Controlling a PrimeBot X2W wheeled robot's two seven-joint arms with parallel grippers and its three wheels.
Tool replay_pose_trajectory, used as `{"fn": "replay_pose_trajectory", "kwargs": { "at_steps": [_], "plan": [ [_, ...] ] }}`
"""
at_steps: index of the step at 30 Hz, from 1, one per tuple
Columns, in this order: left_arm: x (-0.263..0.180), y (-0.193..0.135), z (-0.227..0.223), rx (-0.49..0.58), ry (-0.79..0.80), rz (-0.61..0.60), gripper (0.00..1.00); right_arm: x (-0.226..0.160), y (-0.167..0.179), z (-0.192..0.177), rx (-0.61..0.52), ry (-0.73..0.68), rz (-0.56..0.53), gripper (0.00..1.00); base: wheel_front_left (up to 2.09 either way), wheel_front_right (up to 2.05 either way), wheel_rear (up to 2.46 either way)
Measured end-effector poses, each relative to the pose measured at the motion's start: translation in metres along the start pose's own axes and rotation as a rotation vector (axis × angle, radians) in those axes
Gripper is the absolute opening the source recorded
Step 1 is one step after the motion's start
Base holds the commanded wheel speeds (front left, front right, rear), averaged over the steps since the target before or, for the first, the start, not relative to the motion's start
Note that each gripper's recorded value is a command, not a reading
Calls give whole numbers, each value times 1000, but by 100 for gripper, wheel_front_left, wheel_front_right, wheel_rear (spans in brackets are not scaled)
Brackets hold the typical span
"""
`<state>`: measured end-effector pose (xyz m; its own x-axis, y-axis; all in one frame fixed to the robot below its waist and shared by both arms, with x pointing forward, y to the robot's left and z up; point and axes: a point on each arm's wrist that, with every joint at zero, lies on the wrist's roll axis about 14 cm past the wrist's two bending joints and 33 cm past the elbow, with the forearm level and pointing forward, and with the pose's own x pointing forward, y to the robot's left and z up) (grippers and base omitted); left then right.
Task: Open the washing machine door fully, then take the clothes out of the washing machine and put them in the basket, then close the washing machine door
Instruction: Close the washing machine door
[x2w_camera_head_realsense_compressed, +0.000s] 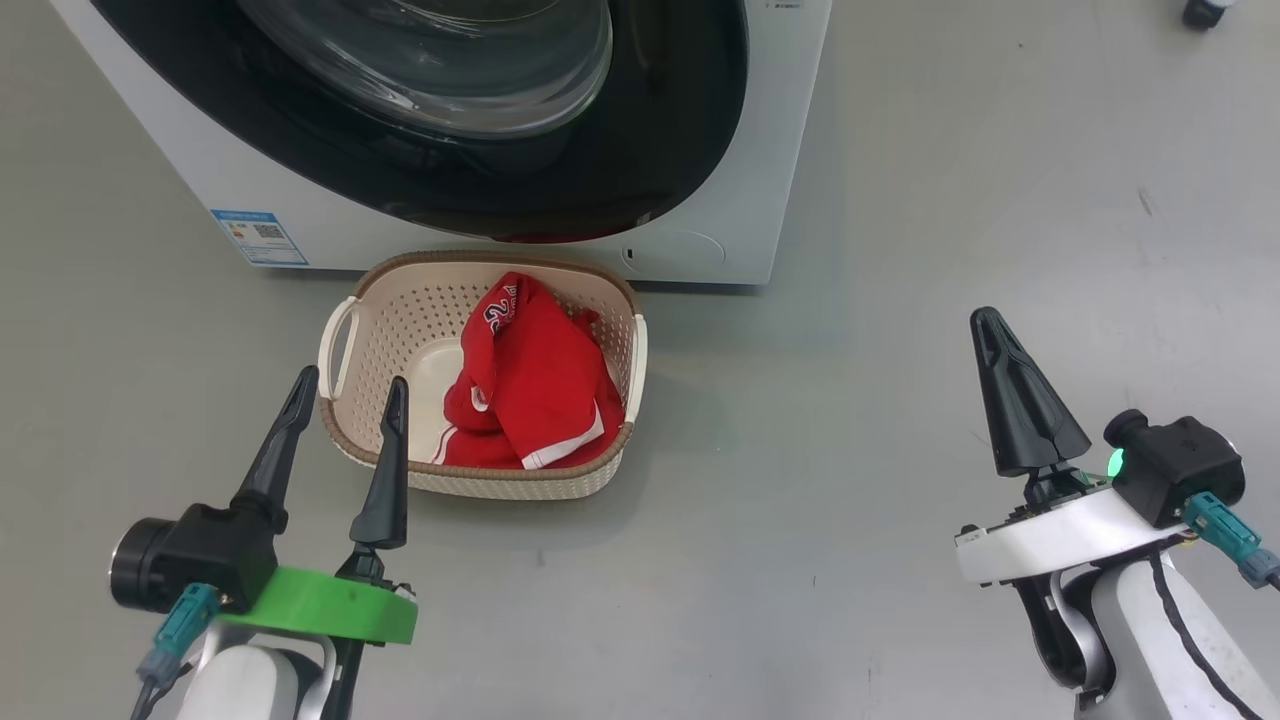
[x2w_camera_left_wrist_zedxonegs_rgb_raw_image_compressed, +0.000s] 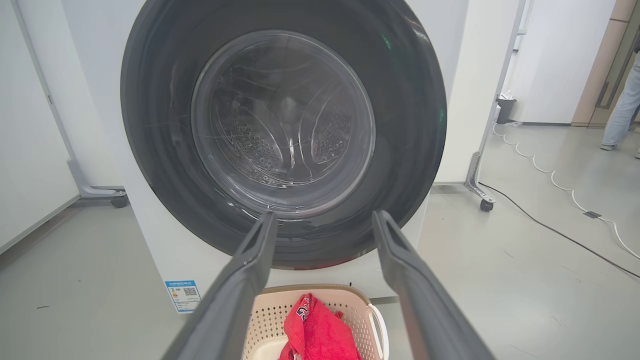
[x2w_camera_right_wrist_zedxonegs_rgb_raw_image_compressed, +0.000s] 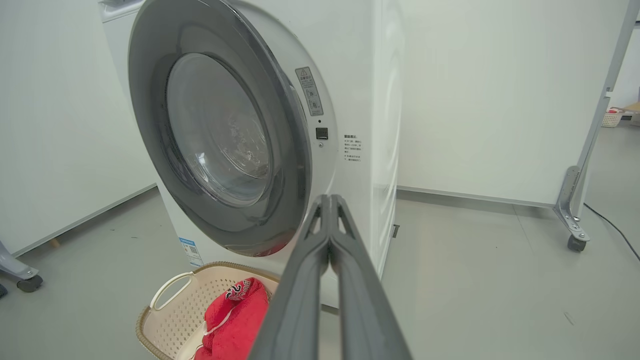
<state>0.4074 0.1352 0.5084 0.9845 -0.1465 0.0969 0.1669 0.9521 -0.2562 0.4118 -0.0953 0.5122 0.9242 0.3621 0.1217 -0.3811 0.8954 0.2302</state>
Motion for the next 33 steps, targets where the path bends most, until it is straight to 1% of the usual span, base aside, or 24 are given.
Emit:
{"fn": "replay_pose_trajectory", "kwargs": {
  "at_steps": [2,3,7,8,12,20,21,22,28,33],
  "plan": [
    [0,1,-1,4,4,3,100,6,6,0,-6,1,33,0,0,0,0],
    [0,1,-1,4,4,3,100,6,6,0,-6,1,33,0,0,0,0],
    [-1,4,-5,9,12,10,100,19,25,-3,-33,10,133,0,0,0,0],
    [-1,3,-8,10,20,4,100,27,31,-3,-53,10,174,0,0,0,0],
    [-1,5,-12,3,28,18,100,44,43,-1,-89,0,255,0,0,0,0],
    [2,12,-12,6,25,35,100,81,51,-2,-162,8,362,0,0,0,0],
    [3,14,-13,7,24,45,100,91,52,-3,-173,7,380,0,0,0,0],
    [3,14,-13,7,24,45,100,91,52,-3,-173,7,380,0,0,0,0],
    [2,26,-21,6,46,85,100,123,47,-8,-197,13,410,0,0,0,0],
    [7,31,-26,12,56,91,100,145,39,-23,-203,44,426,0,0,0,0]
  ]
}}
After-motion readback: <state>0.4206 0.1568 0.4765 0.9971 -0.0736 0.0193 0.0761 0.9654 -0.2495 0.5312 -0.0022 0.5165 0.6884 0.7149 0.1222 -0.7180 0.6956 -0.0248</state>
